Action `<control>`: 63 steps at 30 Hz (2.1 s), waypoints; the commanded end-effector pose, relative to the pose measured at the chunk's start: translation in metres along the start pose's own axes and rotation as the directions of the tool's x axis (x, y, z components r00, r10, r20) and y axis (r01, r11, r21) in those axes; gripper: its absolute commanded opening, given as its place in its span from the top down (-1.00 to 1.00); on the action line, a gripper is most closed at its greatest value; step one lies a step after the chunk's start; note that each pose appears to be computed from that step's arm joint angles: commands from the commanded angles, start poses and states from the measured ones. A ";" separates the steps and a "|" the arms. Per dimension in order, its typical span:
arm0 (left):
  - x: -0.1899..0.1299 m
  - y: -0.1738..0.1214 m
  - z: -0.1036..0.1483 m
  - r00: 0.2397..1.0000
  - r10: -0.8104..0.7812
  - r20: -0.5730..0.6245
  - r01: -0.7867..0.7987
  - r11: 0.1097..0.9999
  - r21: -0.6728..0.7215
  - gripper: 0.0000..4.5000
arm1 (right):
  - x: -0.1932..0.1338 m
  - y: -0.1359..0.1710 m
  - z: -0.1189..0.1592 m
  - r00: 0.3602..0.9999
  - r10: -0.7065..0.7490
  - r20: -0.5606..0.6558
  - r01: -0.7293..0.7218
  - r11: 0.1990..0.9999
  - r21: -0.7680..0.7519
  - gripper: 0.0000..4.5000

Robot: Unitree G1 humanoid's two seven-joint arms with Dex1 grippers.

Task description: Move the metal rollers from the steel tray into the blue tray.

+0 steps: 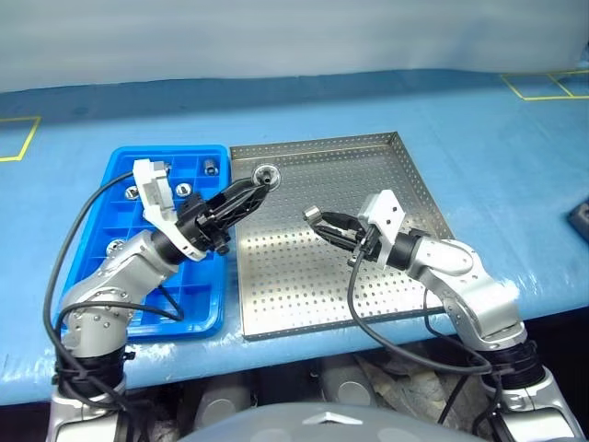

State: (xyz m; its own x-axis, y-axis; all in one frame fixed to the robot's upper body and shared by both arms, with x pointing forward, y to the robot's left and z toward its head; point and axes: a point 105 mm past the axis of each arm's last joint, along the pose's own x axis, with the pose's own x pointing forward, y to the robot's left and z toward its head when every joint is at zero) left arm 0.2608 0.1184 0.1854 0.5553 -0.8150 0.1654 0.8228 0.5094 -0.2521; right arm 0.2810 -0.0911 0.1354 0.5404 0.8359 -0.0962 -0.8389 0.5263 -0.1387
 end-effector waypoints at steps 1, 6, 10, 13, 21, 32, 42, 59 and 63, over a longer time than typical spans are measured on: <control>-0.014 0.005 -0.014 0.967 0.142 -0.212 -0.080 0.958 0.276 0.56 | -0.010 -0.003 0.023 0.998 0.021 0.057 -0.018 0.998 -0.053 0.64; -0.039 0.014 -0.023 0.876 0.314 -0.366 -0.095 0.856 0.508 0.56 | -0.015 -0.008 0.027 0.999 0.045 0.018 -0.042 0.993 -0.111 0.64; -0.050 0.010 -0.019 0.852 0.345 -0.395 -0.070 0.822 0.566 0.56 | -0.011 -0.003 0.032 0.997 0.075 0.033 -0.070 0.991 -0.118 0.64; -0.059 0.004 -0.014 0.834 0.362 -0.415 -0.048 0.799 0.600 0.56 | -0.008 0.001 0.033 0.994 0.100 0.043 -0.094 0.989 -0.117 0.64; -0.099 -0.010 -0.015 0.718 0.462 -0.521 -0.020 0.762 0.648 0.56 | -0.003 0.009 0.037 0.988 0.138 0.075 -0.130 0.986 -0.105 0.64; -0.126 -0.006 -0.044 0.600 0.525 -0.603 -0.055 0.779 0.624 0.56 | 0.006 0.014 0.040 0.981 0.171 0.091 -0.162 0.982 -0.101 0.64; -0.133 -0.001 -0.063 0.561 0.528 -0.637 -0.075 0.800 0.596 0.56 | 0.005 0.013 0.043 0.982 0.169 0.090 -0.159 0.982 -0.106 0.64; -0.099 -0.012 -0.025 0.794 0.438 -0.422 -0.150 0.814 0.561 -0.51 | 0.011 0.019 0.052 0.970 0.200 0.137 -0.186 0.976 -0.110 0.64; -0.098 -0.021 -0.002 0.858 0.406 -0.315 -0.192 0.823 0.535 -0.51 | 0.029 0.031 0.053 0.956 0.247 0.158 -0.238 0.969 -0.073 0.64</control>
State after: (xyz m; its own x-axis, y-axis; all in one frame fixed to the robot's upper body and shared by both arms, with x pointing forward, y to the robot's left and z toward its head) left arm 0.1948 0.1927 0.1552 0.7728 -0.5419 -0.3303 0.6258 0.7372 0.2547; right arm 0.2719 -0.0544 0.1725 0.3438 0.9390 0.0020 -0.9250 0.3390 -0.1717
